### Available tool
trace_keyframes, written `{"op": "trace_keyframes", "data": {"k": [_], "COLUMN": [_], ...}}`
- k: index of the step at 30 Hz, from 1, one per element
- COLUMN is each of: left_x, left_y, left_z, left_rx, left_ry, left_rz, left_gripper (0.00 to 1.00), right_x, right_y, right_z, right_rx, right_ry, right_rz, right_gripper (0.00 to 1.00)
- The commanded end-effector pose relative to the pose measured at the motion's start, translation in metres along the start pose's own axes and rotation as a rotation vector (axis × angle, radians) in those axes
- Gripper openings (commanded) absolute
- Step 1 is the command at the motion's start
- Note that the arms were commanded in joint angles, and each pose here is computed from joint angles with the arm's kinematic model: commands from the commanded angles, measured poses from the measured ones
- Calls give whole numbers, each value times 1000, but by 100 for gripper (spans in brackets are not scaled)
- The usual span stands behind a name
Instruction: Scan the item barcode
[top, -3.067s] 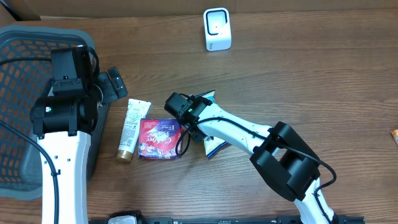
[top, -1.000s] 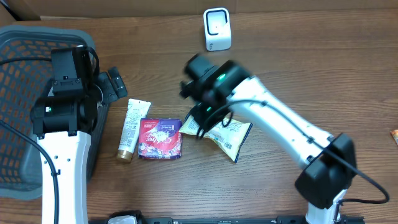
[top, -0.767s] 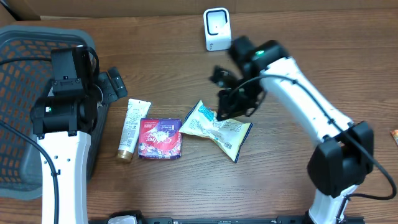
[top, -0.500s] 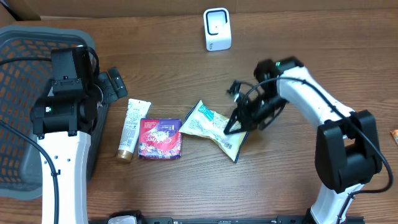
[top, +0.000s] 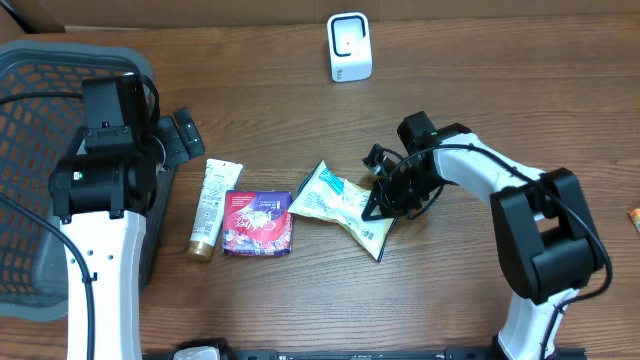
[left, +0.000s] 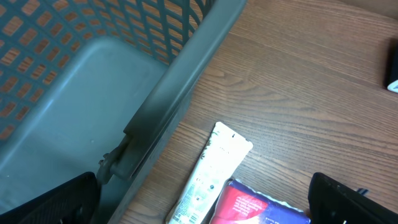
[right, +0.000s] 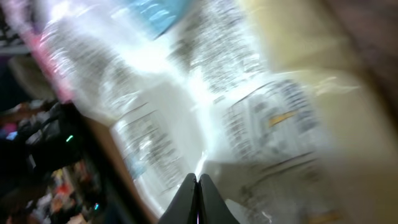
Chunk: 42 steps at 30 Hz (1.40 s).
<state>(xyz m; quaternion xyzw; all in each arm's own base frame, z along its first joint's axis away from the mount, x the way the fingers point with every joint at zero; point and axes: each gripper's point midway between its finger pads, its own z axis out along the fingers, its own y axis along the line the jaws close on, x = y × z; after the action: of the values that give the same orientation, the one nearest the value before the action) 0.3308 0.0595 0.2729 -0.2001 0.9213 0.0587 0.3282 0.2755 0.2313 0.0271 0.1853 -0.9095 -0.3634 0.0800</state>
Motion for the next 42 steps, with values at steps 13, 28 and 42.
{"op": "trace_keyframes", "data": {"k": [13,28,42], "left_x": [-3,-3,3], "left_y": [-2,-2,-10], "left_z": [-5,-5,-6], "left_rx": [15,16,65], "left_ry": [-12,-10,16], "left_rz": [-12,-12,-10], "left_gripper": [99,100,100], "right_x": [-16,6,31], "right_y": [-60,78,-35], "right_z": [-7,-63,11], "right_rx": [265,-218,90], "right_ry": [44,77,103], "right_rz": [102,-119,149], "right_gripper": [4,4,4]}}
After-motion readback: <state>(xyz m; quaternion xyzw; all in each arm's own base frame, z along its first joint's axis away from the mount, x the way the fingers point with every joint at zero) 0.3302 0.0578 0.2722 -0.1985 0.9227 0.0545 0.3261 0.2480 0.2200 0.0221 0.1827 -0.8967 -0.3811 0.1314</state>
